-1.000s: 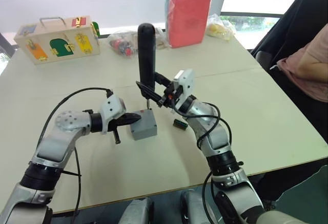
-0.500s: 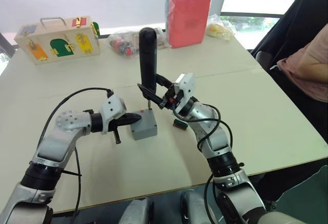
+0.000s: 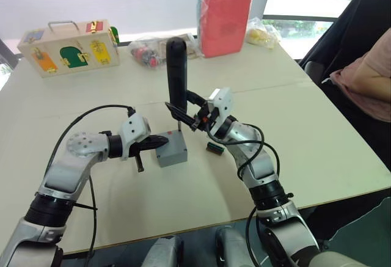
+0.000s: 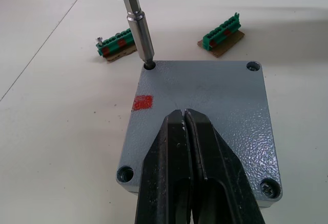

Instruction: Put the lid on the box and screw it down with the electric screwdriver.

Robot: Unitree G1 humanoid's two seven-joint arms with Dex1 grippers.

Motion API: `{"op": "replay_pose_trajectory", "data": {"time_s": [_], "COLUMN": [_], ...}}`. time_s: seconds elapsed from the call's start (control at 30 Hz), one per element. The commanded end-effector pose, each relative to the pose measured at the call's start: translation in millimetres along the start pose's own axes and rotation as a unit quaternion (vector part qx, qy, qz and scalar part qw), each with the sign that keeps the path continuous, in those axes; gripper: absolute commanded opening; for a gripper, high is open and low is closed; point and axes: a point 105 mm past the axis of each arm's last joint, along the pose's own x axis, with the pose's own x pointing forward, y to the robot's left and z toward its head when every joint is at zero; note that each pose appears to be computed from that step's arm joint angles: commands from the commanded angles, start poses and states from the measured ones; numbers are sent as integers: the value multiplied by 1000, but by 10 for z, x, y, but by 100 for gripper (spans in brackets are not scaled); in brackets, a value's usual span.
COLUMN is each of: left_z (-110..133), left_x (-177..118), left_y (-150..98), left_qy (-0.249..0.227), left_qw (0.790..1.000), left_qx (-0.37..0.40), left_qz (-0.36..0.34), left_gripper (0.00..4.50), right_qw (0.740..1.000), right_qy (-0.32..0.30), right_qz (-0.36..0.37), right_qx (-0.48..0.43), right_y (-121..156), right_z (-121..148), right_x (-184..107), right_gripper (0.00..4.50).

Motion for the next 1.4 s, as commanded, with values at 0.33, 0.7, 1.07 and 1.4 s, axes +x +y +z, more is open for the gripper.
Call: {"op": "replay_pose_trajectory", "data": {"time_s": [0.33,0.7,1.07,1.4], "left_z": [-156,-222,-232,-222], "left_x": [18,39,50,61], "left_y": [-49,-77,-72,-70], "left_qy": [23,31,32,28], "left_qw": [1000,999,999,999], "left_qx": [-15,-16,-17,-17], "left_qz": [2,-1,-1,-1], "left_gripper": [0,0,0,0], "right_qw": [991,985,983,986], "right_qy": [101,159,175,158], "right_qz": [-36,-40,-41,-47], "right_qx": [75,46,42,25], "right_y": [131,147,151,62], "right_z": [-544,-762,-836,-714], "right_x": [-59,-147,-190,-153], "right_gripper": [190,190,190,190]}}
